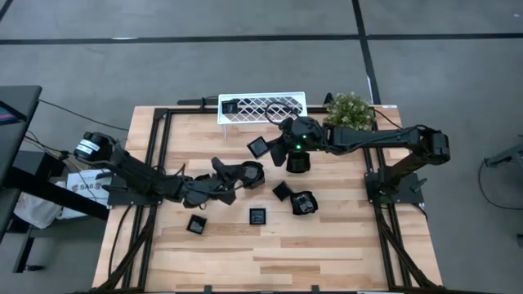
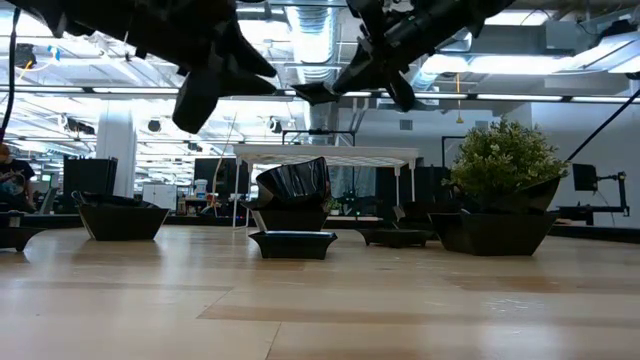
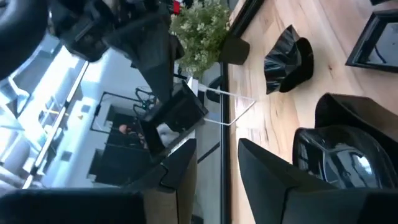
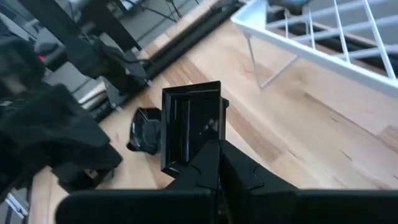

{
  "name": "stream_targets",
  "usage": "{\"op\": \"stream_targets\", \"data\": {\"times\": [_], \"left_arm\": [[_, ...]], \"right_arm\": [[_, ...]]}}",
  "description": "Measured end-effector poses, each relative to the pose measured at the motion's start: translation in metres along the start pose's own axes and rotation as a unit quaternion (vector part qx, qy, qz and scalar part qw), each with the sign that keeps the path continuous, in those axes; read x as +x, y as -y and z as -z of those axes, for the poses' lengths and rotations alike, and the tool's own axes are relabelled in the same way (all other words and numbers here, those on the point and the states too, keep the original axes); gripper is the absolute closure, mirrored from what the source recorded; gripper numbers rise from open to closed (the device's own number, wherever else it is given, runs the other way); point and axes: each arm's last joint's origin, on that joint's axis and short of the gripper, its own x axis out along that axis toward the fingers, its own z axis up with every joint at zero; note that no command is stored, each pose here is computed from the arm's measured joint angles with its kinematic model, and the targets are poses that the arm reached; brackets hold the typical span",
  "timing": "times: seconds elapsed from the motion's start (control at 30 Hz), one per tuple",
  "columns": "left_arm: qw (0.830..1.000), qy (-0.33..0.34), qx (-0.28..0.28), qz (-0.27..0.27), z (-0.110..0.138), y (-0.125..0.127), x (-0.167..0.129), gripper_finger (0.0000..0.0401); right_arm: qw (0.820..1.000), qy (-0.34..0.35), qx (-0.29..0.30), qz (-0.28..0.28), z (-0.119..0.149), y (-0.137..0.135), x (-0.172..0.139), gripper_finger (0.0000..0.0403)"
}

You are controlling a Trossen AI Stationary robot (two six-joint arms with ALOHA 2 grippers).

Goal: Pick & Place Mini shaped plates
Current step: Stack the black square plate on top of the black square plate on the shelf

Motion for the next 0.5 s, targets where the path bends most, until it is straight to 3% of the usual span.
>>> {"op": "stream_targets", "data": {"times": [0.33,0.5], "left_arm": [[0.993,0.064,0.093,0.021,-0.007,-0.003,0.004,0.0284],[0.990,0.055,0.129,0.018,0.000,-0.006,0.013,0.0284]], "right_arm": [[1.000,-0.013,0.006,-0.009,0.006,-0.007,0.000,0.0402],[0.999,-0.022,0.004,-0.023,0.008,-0.010,-0.001,0.0402]]}}
